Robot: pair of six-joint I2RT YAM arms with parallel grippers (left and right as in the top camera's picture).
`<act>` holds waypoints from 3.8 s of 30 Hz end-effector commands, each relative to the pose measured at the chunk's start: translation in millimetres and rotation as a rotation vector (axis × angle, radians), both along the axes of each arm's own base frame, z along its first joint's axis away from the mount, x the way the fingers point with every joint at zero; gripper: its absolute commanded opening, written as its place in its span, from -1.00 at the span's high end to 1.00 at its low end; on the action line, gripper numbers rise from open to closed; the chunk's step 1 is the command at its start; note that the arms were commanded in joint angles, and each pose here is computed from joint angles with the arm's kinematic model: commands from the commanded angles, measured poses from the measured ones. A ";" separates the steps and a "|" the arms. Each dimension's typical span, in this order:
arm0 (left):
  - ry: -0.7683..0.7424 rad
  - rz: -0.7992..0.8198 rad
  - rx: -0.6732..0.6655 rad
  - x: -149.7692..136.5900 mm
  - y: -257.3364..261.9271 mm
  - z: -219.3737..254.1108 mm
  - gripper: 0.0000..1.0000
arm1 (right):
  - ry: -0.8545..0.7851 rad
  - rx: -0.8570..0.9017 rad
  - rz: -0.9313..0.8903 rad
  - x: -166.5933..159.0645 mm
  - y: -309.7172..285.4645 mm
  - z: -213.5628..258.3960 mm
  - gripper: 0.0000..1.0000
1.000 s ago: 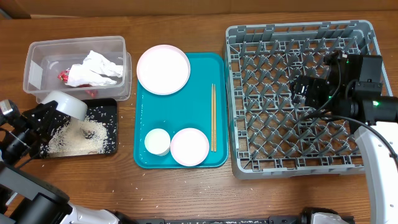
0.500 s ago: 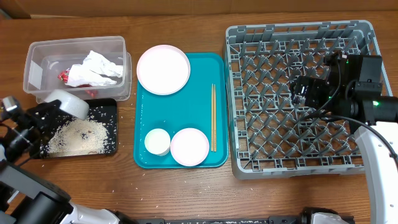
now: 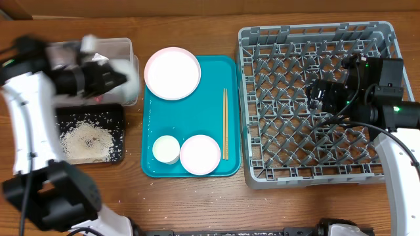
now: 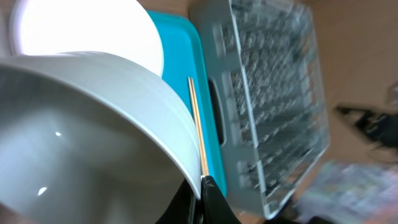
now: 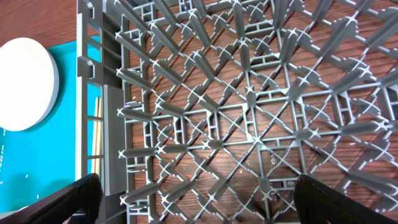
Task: Sort waste into correct bins and load items into the dishwasher
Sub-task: 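Return the empty white bowl to the teal tray with left gripper, then grasp the small white cup on the teal tray with left gripper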
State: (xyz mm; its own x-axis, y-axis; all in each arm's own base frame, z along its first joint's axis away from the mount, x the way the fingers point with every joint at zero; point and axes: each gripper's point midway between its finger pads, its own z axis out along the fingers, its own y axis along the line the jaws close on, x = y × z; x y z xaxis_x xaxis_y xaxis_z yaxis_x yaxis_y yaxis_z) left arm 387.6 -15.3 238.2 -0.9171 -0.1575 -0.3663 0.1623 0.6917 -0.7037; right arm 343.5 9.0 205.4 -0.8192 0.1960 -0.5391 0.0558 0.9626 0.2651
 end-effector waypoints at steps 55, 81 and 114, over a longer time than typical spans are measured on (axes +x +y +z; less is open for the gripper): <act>0.300 0.042 0.688 -4.7 -108.3 -15.1 -0.18 | -0.106 0.248 0.097 16.4 58.2 35.8 -0.90; 0.537 0.209 0.692 -152.9 -45.2 -79.1 0.07 | -0.164 0.099 0.056 28.5 98.1 35.0 -1.00; 0.324 0.079 0.459 -106.9 -86.2 -107.6 0.92 | -0.164 0.388 0.392 2.4 174.9 60.7 -1.00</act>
